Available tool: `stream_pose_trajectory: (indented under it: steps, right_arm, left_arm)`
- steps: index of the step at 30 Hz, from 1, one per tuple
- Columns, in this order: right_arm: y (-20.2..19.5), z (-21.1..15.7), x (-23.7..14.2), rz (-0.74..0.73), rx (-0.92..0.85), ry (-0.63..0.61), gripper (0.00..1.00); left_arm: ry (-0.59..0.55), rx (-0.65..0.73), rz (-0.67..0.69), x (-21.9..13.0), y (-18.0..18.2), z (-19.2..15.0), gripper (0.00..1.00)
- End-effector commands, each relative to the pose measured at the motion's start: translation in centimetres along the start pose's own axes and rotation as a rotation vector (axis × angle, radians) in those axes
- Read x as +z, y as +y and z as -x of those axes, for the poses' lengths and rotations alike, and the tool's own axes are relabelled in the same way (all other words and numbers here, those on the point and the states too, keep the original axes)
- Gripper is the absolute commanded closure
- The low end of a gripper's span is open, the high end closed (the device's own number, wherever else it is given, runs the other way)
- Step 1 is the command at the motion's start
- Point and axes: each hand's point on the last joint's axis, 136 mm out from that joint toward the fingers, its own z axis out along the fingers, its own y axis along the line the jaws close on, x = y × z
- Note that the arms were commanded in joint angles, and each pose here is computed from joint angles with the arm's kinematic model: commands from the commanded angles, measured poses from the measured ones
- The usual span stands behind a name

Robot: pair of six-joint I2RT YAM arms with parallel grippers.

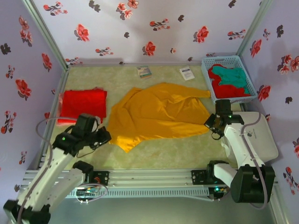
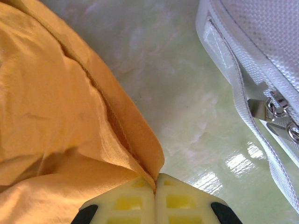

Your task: Fold and stack the t-shirts

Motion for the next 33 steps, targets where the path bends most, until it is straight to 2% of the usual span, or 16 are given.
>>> stream_pose_trajectory:
  steps: [1,5,8,10,15,18,20,21,24,27,28,33]
  right_arm:
    - [-1.8,-0.3,0.3,-0.079,0.007,-0.005,1.00]
    - [-2.4,0.0,0.1,-0.104,0.013,-0.028,1.00]
    - [-2.5,0.0,0.2,-0.111,0.011,-0.026,0.98]
    - [-2.4,-0.2,0.2,-0.108,0.011,-0.020,0.94]
    - [-1.8,0.2,-0.2,-0.070,0.004,-0.037,0.68]
    - [-0.5,0.7,-0.7,-0.007,-0.006,-0.051,0.47]
    - [0.7,1.1,-0.8,0.045,-0.012,-0.058,0.34]
    - [1.3,1.3,-0.8,0.076,-0.020,-0.055,0.30]
    - [2.8,1.8,-1.6,0.131,-0.034,-0.046,0.25]
    - [4.0,2.2,-1.5,0.191,-0.046,-0.059,0.15]
    - [4.3,2.1,-1.2,0.205,-0.051,-0.051,0.13]
    - [5.1,1.8,0.1,0.205,-0.062,-0.022,0.09]
  left_arm:
    - [0.017,-0.161,0.108,-0.6,3.6,-2.1,1.00]
    - [0.025,-0.195,0.207,-1.4,6.6,-3.7,1.00]
    - [0.041,-0.221,0.239,-0.7,8.1,-4.6,1.00]
    - [0.054,-0.224,0.256,-0.2,8.7,-5.0,0.93]
    - [0.060,-0.168,0.284,0.1,8.8,-4.6,0.63]
    - [0.041,-0.103,0.258,1.1,7.2,-2.8,0.50]
    - [0.048,-0.047,0.159,2.6,4.3,-1.3,0.49]
    - [0.052,-0.026,0.163,2.7,3.7,-0.7,0.48]
    - [0.066,0.027,0.188,3.1,2.1,1.0,0.49]
    - [-0.002,0.104,0.121,4.1,-0.3,3.5,0.46]
    - [-0.026,0.134,0.122,4.3,-0.8,4.6,0.41]
    - [-0.069,0.314,0.114,6.8,-4.4,9.7,0.38]
